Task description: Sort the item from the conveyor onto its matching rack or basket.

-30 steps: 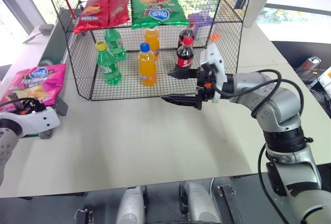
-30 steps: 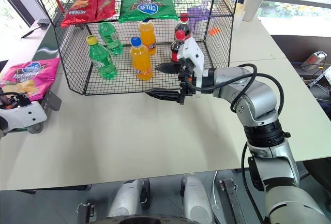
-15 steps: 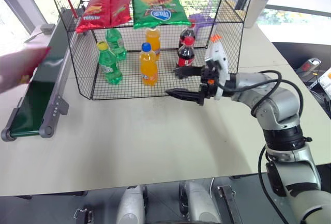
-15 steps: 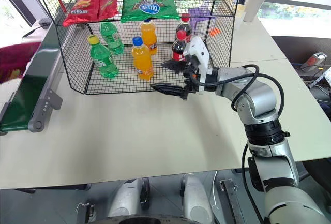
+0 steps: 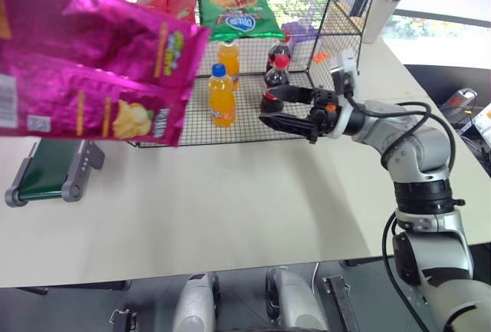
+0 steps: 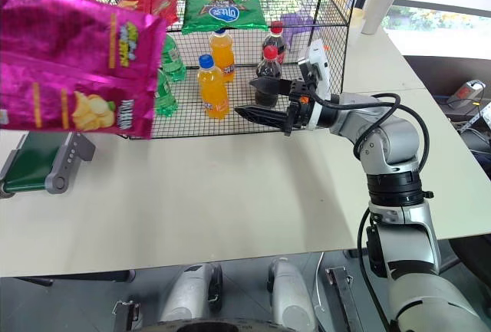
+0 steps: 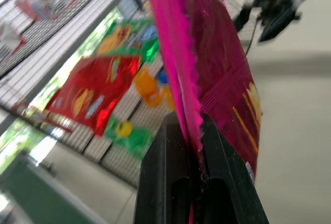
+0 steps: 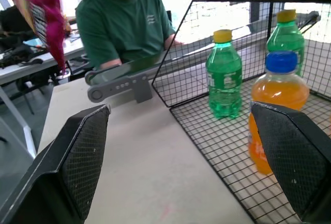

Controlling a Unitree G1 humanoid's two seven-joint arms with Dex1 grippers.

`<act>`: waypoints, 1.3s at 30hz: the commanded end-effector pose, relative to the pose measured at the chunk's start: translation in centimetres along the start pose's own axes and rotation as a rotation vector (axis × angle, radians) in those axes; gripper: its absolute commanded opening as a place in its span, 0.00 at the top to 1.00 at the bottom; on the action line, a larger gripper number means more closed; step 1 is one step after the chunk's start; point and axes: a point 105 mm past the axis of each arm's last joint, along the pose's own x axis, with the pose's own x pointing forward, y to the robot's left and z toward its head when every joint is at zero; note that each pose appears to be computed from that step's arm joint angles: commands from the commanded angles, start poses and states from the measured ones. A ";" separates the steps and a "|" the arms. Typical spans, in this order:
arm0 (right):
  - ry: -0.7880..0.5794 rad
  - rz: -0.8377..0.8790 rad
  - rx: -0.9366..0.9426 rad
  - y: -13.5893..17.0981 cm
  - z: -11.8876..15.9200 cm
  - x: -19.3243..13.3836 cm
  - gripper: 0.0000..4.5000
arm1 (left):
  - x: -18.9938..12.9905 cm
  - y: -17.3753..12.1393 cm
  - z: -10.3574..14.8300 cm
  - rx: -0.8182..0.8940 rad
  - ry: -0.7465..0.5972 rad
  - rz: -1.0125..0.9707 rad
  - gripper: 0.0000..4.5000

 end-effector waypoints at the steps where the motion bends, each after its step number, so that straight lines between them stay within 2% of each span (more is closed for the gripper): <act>1: -0.078 0.045 -0.015 0.7 1.6 0.2 0.00 | 2.0 -0.1 0.3 0.004 -0.067 -0.060 0.99; 9: -0.145 0.171 -0.014 1.4 2.9 2.1 0.00 | 6.7 0.1 -0.1 -0.003 -0.218 -0.210 0.99; 14: -0.193 0.173 -0.050 1.1 4.2 3.3 0.00 | 7.9 0.0 -0.2 -0.002 -0.240 -0.251 0.99; 23: -0.248 0.307 -0.040 4.1 5.8 3.9 0.00 | 9.2 -1.1 -1.0 -0.031 -0.238 -0.310 0.99; 26: -0.251 0.322 -0.028 4.5 5.8 4.2 0.19 | 9.3 -1.1 -1.4 -0.038 -0.238 -0.314 1.00; 33: -0.247 0.334 -0.012 5.1 5.4 4.3 0.96 | 9.4 -0.7 -2.2 -0.044 -0.220 -0.311 1.00; 38: -0.227 0.311 -0.028 5.3 5.1 4.0 0.98 | 9.4 -0.2 -3.5 -0.088 -0.197 -0.273 1.00; 39: -0.223 0.303 -0.031 5.3 5.1 4.0 1.00 | 9.5 0.2 -4.1 -0.121 -0.176 -0.248 0.93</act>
